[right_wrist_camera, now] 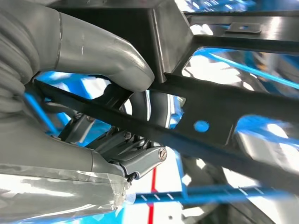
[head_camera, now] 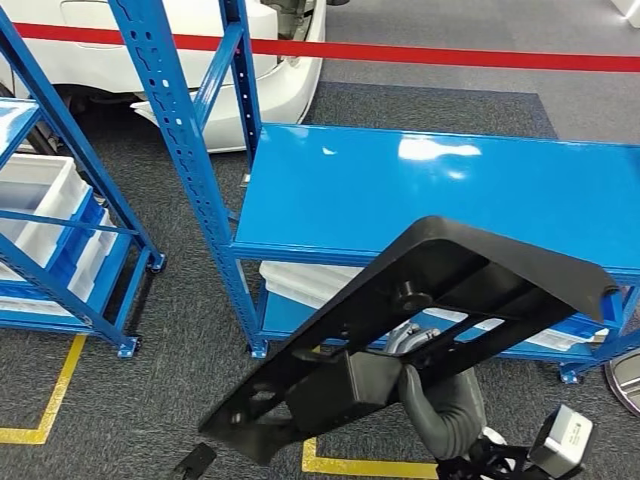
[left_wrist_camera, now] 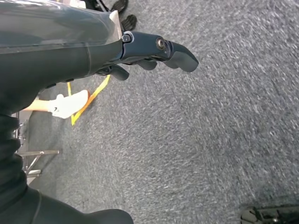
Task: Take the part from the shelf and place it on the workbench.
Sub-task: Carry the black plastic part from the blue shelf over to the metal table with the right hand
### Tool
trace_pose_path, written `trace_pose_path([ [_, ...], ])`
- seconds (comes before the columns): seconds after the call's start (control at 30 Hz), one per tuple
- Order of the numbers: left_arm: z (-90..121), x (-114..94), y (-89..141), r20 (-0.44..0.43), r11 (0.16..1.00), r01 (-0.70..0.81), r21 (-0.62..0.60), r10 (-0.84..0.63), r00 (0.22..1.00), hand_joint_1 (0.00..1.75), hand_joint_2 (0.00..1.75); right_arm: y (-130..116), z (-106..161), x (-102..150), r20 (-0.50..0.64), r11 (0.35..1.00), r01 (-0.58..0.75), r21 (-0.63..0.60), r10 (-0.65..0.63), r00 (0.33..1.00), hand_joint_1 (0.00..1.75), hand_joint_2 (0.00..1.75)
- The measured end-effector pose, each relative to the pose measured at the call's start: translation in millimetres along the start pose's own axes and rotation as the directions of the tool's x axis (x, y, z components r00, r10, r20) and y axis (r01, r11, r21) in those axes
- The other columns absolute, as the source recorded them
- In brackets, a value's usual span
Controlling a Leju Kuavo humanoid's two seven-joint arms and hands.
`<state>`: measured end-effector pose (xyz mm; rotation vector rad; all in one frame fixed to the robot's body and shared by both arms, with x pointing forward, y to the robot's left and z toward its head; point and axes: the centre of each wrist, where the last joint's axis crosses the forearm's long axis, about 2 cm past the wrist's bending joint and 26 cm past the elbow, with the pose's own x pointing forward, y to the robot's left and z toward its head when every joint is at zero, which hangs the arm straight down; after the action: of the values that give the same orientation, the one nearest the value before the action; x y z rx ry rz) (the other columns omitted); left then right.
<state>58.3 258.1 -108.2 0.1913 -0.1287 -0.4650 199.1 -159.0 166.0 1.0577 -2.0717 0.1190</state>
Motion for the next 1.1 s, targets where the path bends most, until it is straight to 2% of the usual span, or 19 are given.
trace_pose_path([
  [0.17, 0, -2, -2, -0.003, 1.000, 0.001, -0.002, -0.001, 1.000, 0.00, 1.75, 3, -10, 1, 0.040, 1.000, 0.004, -0.007, -0.004, 0.999, 1.75, 1.75],
  [0.5, 0, -1, -1, 0.007, 1.000, -0.007, -0.001, 0.007, 1.000, 0.00, 1.75, 3, -16, -3, 0.058, 0.994, 0.097, 0.047, -0.099, 0.993, 1.75, 1.75],
  [0.67, 0, 1, -2, 0.009, 1.000, -0.019, -0.002, 0.019, 1.000, 0.00, 1.75, 0, -20, -7, 0.035, 0.987, 0.142, 0.070, -0.145, 0.989, 1.75, 1.75],
  [1.1, 1, 2, -3, 0.011, 1.000, -0.020, -0.014, 0.021, 1.000, 0.00, 1.75, -3, -22, -14, 0.006, 0.984, 0.158, 0.087, -0.159, 0.987, 1.75, 1.75],
])
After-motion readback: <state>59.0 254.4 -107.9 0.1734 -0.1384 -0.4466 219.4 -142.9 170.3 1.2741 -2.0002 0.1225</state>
